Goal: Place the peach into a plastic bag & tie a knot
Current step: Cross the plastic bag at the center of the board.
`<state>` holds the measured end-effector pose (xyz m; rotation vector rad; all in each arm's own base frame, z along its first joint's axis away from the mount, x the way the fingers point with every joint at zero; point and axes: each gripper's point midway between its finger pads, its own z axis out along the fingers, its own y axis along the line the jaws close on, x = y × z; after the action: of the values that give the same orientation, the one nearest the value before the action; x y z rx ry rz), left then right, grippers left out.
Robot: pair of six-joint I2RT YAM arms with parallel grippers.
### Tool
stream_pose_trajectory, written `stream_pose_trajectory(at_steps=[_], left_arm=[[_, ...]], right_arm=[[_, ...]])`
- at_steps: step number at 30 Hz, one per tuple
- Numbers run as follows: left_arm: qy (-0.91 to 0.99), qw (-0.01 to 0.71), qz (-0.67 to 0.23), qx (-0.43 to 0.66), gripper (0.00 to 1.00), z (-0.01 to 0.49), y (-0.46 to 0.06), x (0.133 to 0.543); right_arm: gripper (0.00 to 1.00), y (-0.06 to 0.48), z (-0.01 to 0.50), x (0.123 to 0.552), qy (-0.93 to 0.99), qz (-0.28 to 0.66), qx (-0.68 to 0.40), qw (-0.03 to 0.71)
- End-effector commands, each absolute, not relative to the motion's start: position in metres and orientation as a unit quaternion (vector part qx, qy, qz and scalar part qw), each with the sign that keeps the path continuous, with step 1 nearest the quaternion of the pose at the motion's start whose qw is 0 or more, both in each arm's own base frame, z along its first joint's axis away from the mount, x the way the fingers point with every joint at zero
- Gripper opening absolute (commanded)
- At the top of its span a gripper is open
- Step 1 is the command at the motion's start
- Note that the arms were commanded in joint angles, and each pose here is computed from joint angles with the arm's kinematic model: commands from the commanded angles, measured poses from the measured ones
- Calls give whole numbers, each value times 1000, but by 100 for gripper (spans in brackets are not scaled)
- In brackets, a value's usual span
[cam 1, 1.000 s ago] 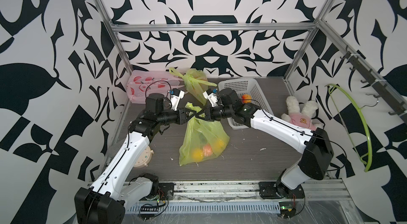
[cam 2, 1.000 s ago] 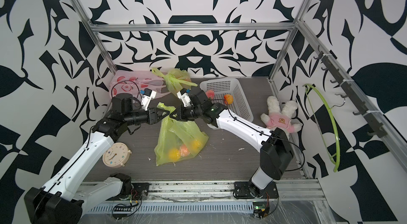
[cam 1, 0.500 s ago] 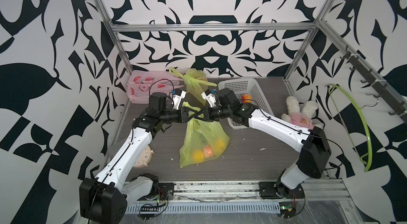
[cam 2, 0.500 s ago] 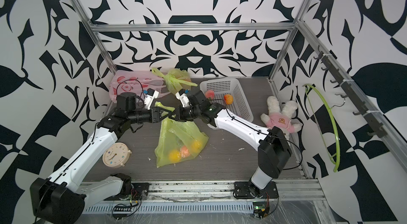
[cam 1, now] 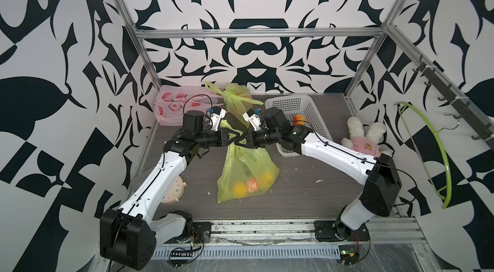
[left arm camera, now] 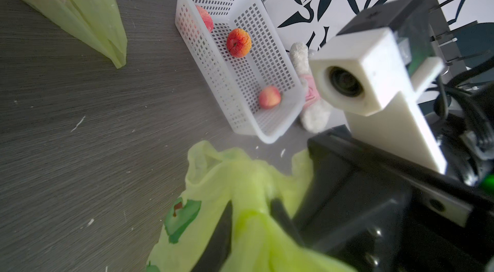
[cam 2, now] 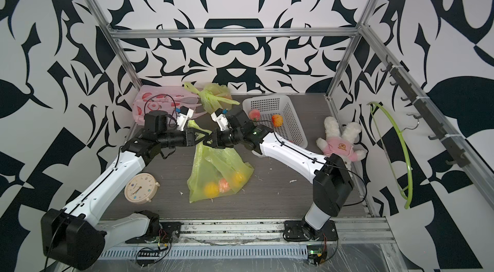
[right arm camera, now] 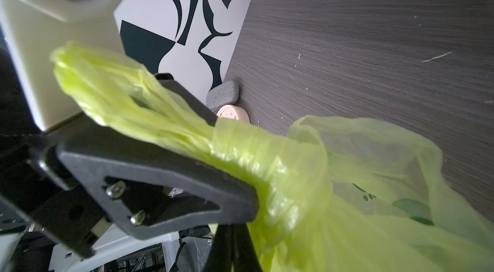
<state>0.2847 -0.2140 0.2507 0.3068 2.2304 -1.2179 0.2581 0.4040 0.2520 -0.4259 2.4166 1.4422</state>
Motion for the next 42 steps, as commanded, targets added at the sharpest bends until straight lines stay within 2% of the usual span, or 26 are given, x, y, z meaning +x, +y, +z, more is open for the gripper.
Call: stream_pose_trajectory(at_steps=[1,3,4,8,10,16,22,28,38,42], left_arm=[[820,309,-464,130,15,273,-218,290],[816,313,-467,137,5,276,-220,289],[813,315,-468,143,1,278,-220,288],[787,327,-485,196,0,293,-226,275],[770,335,-496,223,0,303,-229,269],[727,305,-546,283,0,328,-241,249],[715,274,-571,296,0,334,-246,244],[718,266,-571,294,0,332,-246,245],[718,268,-571,294,0,336,-247,246],[720,269,-569,293,0,336,-247,248]], right_arm=[[0,411,276,253,821,519,-179,158],[1,409,281,249,818,519,-189,159],[9,407,289,248,813,523,-196,166],[39,383,324,244,806,508,-227,204],[49,366,343,244,798,507,-239,222],[66,312,375,260,777,515,-246,264],[69,321,360,254,763,530,-296,224],[71,339,365,242,744,537,-332,220],[71,354,335,222,760,506,-368,176],[66,360,321,210,769,485,-384,159]])
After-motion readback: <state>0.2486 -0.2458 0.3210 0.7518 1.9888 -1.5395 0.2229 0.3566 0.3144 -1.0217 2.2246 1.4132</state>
